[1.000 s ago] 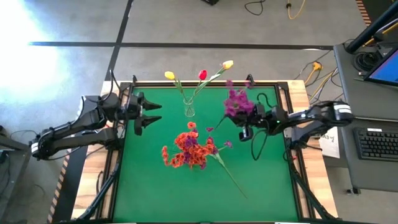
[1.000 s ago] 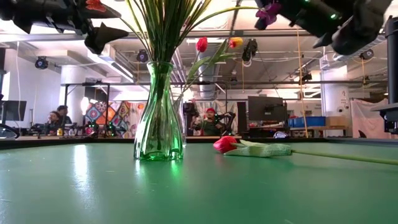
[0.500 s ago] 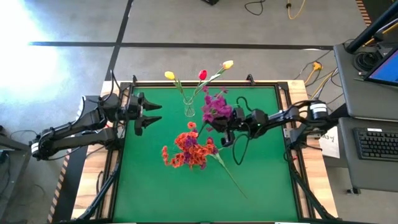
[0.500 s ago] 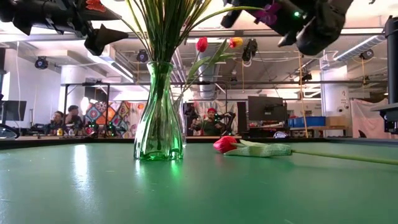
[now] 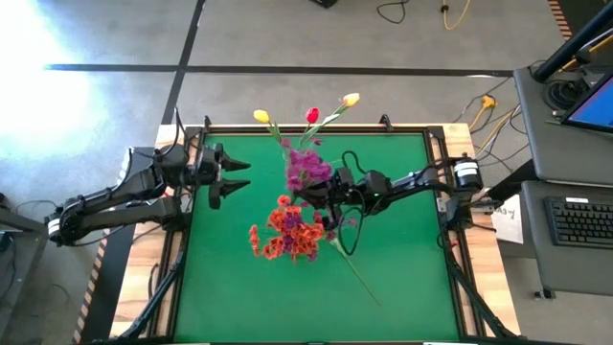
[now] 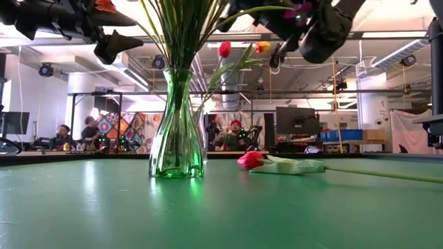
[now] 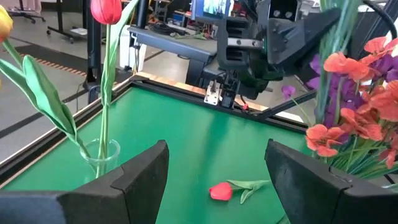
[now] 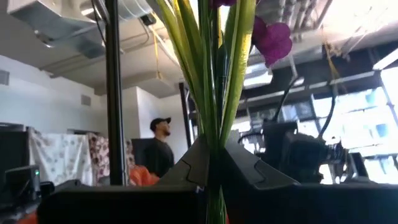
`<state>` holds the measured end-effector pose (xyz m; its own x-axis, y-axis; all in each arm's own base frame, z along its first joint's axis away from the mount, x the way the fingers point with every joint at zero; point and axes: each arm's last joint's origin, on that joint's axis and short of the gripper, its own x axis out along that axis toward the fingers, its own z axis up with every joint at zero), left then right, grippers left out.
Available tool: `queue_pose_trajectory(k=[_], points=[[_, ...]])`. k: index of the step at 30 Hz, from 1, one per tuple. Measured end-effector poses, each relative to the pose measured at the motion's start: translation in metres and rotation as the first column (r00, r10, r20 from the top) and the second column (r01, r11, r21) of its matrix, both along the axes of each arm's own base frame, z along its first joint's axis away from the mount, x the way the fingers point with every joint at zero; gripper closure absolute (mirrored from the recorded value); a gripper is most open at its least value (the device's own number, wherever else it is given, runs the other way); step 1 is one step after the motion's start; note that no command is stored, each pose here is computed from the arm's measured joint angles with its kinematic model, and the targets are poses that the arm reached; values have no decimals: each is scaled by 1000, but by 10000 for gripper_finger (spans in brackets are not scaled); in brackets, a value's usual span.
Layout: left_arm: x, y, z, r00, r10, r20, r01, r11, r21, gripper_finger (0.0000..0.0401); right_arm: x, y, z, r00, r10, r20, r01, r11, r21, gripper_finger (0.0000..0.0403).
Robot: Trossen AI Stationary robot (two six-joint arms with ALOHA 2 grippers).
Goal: Sort flowers into vase by color
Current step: Put the violet flowers into the green vase
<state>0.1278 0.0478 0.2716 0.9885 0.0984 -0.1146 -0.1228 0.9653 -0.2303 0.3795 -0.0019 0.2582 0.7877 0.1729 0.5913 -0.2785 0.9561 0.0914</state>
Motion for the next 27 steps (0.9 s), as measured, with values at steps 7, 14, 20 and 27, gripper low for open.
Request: queue_pose_trajectory(k=[7,14,20,27], points=[[-1,0,-2,1000,0,-20,0,1000,-10,146,20,1,-3,994,53,-95,-51,998,19,385],[-1,0,-3,1000,-1,-29,0,1000,-14,146,26,2,4,977,74,-200,-73,997,13,385],[-1,0,-3,1000,0,-29,0,1000,-14,146,28,5,6,961,97,-261,-100,995,3,385],[-1,0,-3,1000,0,-29,0,1000,-14,146,25,7,6,956,123,-266,-127,992,1,385]])
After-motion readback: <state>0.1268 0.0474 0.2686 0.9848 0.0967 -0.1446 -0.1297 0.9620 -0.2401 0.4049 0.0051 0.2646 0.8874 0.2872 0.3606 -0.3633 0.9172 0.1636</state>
